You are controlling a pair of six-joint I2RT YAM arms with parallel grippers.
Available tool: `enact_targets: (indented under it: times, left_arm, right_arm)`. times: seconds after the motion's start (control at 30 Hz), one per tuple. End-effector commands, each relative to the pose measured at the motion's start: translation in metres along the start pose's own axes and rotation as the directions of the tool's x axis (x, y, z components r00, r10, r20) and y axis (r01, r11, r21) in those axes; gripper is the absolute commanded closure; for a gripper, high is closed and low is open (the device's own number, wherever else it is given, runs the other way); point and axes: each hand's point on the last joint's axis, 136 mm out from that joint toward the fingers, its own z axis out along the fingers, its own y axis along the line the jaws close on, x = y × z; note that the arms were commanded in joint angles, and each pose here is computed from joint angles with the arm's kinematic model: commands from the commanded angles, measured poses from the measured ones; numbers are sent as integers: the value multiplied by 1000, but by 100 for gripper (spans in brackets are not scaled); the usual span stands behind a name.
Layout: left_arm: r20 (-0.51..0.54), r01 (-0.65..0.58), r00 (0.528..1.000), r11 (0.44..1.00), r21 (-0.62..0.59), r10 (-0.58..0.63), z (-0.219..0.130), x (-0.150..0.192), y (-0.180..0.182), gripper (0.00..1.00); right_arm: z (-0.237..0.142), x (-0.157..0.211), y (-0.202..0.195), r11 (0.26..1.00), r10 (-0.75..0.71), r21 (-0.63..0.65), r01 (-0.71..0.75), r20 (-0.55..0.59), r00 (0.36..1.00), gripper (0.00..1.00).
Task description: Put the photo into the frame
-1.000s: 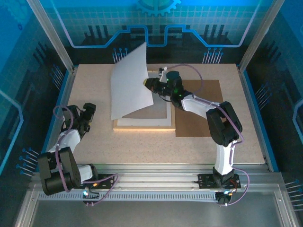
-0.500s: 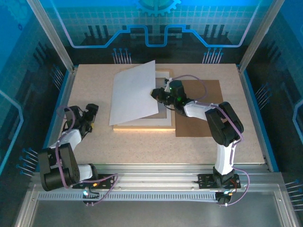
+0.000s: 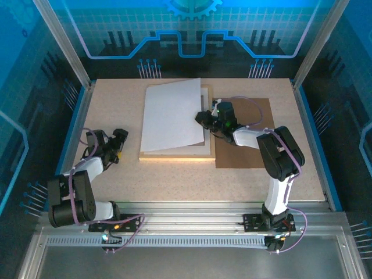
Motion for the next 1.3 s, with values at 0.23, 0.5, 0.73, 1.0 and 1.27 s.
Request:
enact_targets:
  times: [0.23, 0.5, 0.73, 1.0, 1.27]
  left_arm:
    - [-11, -14, 1000, 999, 41, 15, 2, -1, -16, 1]
    - [-11, -13, 1000, 999, 43, 14, 3, -1, -17, 1]
    - [-14, -13, 1000, 999, 42, 14, 2, 0, -17, 1]
    - [-14, -14, 1000, 999, 42, 14, 1, 1, -17, 1]
    - [-14, -14, 1000, 999, 39, 15, 1, 2, -16, 1]
  right_arm:
    - [-12, -2, -18, 1000, -4, 16, 4, -2, 1000, 91]
    - [-14, 3, -27, 999, 11, 37, -11, -6, 1000, 90]
    - [-13, 6, -26, 999, 16, 33, -16, 0, 1000, 90]
    - [2, 10, -17, 1000, -3, 8, 3, -25, 1000, 85]
    - [-1, 9, -14, 1000, -21, 23, 21, -15, 1000, 68]
